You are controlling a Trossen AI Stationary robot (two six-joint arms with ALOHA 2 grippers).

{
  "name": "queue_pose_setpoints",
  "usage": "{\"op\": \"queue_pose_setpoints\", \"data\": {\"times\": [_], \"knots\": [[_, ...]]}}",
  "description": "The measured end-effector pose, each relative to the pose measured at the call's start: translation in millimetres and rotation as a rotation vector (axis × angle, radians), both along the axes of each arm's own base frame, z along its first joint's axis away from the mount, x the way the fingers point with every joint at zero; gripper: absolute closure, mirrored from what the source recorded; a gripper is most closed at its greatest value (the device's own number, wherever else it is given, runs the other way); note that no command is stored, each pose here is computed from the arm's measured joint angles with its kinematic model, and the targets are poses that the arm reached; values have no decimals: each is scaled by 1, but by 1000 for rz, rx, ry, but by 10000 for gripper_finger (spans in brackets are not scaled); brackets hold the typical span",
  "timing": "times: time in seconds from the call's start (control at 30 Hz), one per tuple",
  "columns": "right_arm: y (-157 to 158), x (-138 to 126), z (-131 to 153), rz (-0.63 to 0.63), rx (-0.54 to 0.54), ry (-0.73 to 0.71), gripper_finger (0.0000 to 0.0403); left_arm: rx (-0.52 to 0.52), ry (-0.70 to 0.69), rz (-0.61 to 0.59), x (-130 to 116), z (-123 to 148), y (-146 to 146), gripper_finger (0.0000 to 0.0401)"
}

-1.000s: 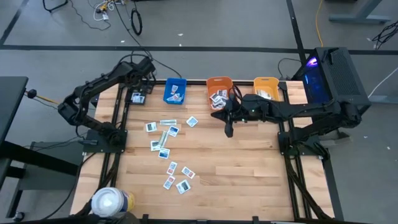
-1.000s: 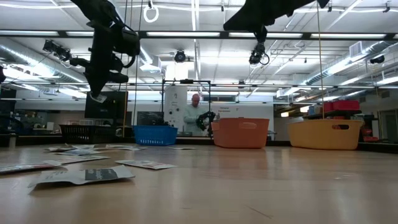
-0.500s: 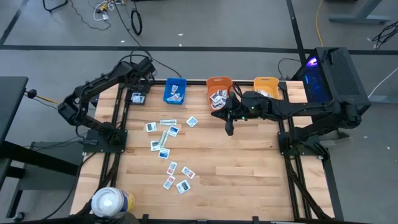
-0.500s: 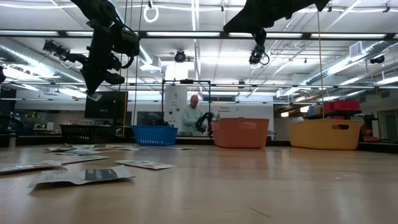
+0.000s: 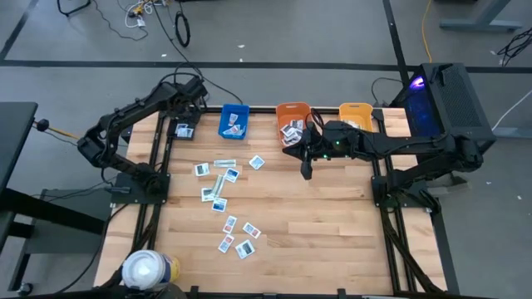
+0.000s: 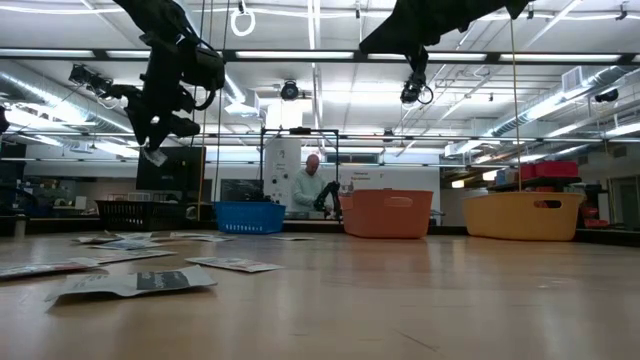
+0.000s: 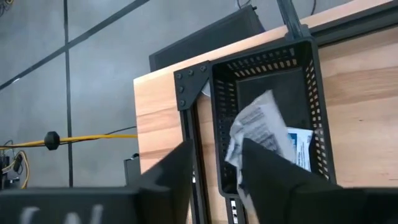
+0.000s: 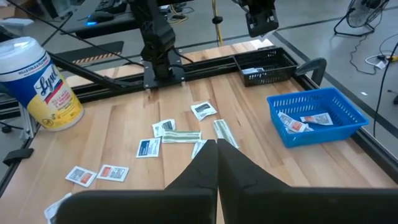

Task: Pick & Place First Aid Supplies
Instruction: Put the alcohol pad into the black bin, then put the bandage into the yellow bin

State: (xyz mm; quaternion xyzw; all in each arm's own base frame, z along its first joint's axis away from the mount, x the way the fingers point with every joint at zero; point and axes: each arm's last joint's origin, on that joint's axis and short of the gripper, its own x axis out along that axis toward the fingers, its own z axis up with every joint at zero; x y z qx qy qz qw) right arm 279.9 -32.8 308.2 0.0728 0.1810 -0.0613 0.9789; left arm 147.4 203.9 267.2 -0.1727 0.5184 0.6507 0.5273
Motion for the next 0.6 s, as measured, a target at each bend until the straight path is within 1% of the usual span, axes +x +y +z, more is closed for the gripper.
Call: {"op": "queue_pose_setpoints", "data": {"times": [0.13,0.27,0.4,0.6], "knots": [[0,0,0,-6,14,-2,401,-15,-4,-14,0,0,0,219],[0,0,0,-11,29,-4,401,-17,-5,-16,0,0,0,196],[0,0,0,-16,42,-5,401,-18,-5,-16,0,0,0,191],[0,0,0,-18,49,-6,401,-29,-3,-28,0,0,-1,196]]}}
